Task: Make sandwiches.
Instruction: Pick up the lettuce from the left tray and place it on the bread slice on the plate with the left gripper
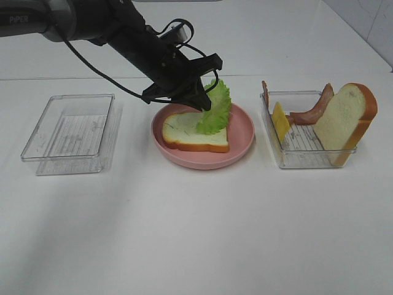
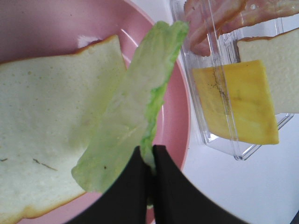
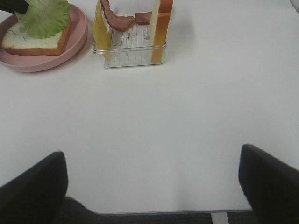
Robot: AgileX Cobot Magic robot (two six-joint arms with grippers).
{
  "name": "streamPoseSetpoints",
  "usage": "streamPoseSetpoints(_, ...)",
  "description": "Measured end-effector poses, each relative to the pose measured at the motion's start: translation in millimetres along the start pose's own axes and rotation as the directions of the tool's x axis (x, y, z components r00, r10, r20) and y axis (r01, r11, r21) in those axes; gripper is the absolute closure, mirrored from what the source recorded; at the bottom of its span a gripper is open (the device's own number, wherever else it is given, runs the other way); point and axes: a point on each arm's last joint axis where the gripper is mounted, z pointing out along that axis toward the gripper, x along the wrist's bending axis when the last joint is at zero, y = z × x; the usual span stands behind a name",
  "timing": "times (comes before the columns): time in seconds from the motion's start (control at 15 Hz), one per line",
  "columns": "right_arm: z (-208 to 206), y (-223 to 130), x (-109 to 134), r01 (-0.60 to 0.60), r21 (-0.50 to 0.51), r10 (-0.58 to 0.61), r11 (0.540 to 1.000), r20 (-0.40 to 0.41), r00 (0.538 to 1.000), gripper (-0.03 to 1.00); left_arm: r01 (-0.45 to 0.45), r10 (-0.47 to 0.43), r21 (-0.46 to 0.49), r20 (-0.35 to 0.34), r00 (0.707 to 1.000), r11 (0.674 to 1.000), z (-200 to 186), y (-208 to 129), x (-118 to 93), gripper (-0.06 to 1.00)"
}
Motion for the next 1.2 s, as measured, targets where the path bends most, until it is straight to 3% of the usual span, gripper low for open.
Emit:
streamPoseSetpoints(0.47,0,0,0,0.000,0.000,0.000,1.000,0.000,1.000,0.00,0.089,-0.092,0.077,0.030,0.995,0.993,-3,-6,-6,0.94)
streamPoseSetpoints(1.2,0,0,0,0.000,0.000,0.000,1.000,0.000,1.000,0.00,0.108,-0.113,0.046,0.120,0.986,0.993,4,-8,-28,0.94)
